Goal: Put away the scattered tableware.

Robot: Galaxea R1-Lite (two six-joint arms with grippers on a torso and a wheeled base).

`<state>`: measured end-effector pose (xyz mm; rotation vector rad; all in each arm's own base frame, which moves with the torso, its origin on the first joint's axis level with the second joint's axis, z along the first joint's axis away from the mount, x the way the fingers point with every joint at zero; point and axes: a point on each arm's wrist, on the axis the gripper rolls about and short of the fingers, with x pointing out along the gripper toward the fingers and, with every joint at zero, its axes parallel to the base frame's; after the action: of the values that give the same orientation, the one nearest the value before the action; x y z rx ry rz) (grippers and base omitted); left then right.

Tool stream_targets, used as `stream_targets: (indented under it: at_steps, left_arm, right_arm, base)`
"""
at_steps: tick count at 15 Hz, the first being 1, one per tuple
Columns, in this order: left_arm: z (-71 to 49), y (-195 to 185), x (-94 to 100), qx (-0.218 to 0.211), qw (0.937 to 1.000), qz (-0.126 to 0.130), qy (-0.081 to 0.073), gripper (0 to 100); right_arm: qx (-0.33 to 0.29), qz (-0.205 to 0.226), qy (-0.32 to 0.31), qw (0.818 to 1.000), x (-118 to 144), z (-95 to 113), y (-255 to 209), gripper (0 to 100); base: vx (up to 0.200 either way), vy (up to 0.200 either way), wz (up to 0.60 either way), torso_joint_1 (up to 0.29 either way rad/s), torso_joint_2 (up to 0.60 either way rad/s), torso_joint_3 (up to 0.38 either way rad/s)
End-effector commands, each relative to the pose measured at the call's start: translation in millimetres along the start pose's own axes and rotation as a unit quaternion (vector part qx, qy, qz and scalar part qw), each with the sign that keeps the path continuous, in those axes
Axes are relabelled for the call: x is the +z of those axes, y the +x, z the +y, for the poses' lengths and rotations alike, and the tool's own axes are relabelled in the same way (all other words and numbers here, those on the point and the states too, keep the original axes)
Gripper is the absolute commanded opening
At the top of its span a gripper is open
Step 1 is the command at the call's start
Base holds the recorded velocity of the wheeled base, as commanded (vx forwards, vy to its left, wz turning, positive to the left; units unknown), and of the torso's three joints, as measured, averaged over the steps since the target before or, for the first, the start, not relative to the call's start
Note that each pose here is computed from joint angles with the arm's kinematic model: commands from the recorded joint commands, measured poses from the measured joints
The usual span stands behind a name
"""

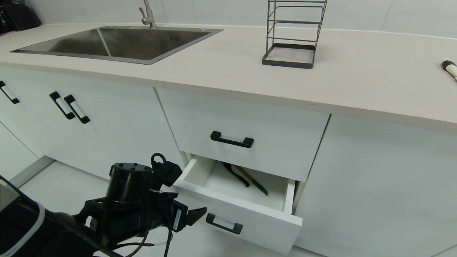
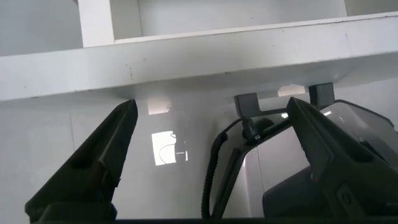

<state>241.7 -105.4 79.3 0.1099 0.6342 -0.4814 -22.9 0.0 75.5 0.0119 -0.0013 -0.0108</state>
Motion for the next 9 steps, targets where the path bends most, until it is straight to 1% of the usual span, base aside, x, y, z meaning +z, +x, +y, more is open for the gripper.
stream_targets:
  at_steps: [1, 4, 9]
  left_arm:
    - [-0.7, 5.5, 2.2, -0.002, 1.0000, 0.000, 0.002, 100]
    - [0.0, 13.1, 9.8, -0.002, 0.9999, -0.010, 0.002, 100]
    - [1.5, 24.6, 15.3, -0.002, 0.9997, -0.024, 0.002, 100]
  right_arm:
    - [0.000, 0.001, 0.000, 1.000, 0.0, 0.0, 0.1, 100]
    - [0.000, 0.001, 0.000, 1.000, 0.0, 0.0, 0.1, 100]
    - [0.000, 0.001, 0.000, 1.000, 0.0, 0.0, 0.1, 100]
  base:
    - [0.000, 0.000, 0.00, 0.000, 0.00, 0.000]
    - [0.000, 0.000, 0.00, 0.000, 0.00, 0.000]
    - [0.000, 0.000, 0.00, 0.000, 0.00, 0.000]
